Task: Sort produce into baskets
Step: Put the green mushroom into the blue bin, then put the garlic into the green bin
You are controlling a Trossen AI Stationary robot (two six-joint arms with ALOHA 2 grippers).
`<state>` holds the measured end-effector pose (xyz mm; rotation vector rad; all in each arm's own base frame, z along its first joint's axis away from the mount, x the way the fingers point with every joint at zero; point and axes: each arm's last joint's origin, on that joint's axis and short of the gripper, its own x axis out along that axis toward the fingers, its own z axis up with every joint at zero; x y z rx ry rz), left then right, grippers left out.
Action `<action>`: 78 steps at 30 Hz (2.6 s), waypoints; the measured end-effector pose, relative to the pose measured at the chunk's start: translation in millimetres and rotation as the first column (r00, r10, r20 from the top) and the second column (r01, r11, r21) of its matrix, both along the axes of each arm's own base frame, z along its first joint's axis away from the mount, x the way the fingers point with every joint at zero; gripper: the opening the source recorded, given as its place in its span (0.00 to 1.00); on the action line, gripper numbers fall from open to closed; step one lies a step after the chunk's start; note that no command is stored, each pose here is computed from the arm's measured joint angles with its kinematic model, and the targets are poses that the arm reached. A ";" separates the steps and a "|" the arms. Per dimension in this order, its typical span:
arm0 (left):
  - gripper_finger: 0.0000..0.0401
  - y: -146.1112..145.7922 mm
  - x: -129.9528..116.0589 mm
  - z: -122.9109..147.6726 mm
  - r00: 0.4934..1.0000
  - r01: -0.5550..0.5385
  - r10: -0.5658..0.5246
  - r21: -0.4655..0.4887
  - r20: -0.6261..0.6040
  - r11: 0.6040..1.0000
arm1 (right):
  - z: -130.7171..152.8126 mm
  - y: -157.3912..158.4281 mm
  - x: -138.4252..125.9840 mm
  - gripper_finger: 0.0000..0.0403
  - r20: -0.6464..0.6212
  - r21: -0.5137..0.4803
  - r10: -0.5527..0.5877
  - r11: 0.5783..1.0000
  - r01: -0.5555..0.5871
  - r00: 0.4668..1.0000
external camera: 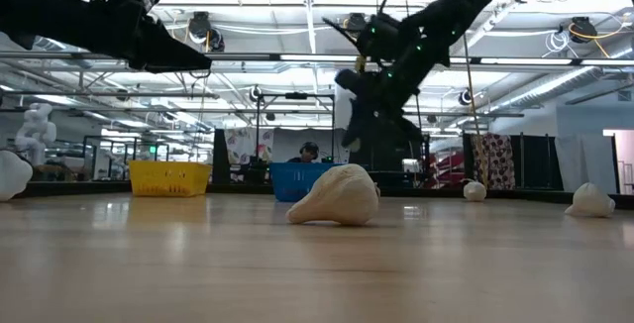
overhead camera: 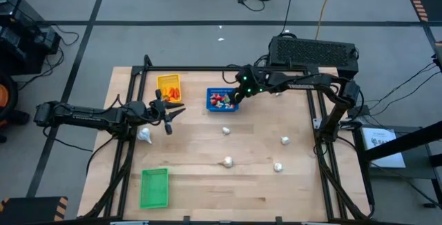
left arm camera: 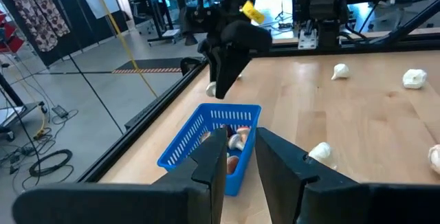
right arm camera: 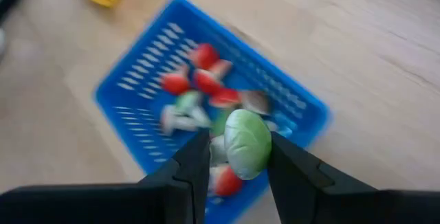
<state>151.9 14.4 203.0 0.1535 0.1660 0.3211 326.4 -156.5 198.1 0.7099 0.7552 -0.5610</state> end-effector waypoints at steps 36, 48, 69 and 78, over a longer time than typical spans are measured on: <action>0.22 -1.4 2.4 18.6 0.999 0.016 -0.023 -0.163 -0.042 0.987 | 0.5 60.5 28.3 0.53 0.066 -0.007 0.303 0.953 -0.303 0.951; 0.22 -19.4 32.9 13.7 0.972 0.207 -0.222 -0.176 -0.072 0.962 | -4.4 164.5 35.3 0.53 -0.021 0.009 0.508 0.861 -0.508 0.861; 0.42 -29.6 163.7 -54.5 0.907 0.199 -0.185 -0.002 -0.379 0.980 | -12.8 255.8 1.9 0.53 -0.306 -0.310 0.331 0.852 -0.422 0.892; 0.70 -30.4 201.4 -64.5 0.883 0.210 -0.228 -0.089 -0.411 0.974 | -13.7 254.9 0.0 0.53 -0.328 -0.306 0.326 0.851 -0.427 0.886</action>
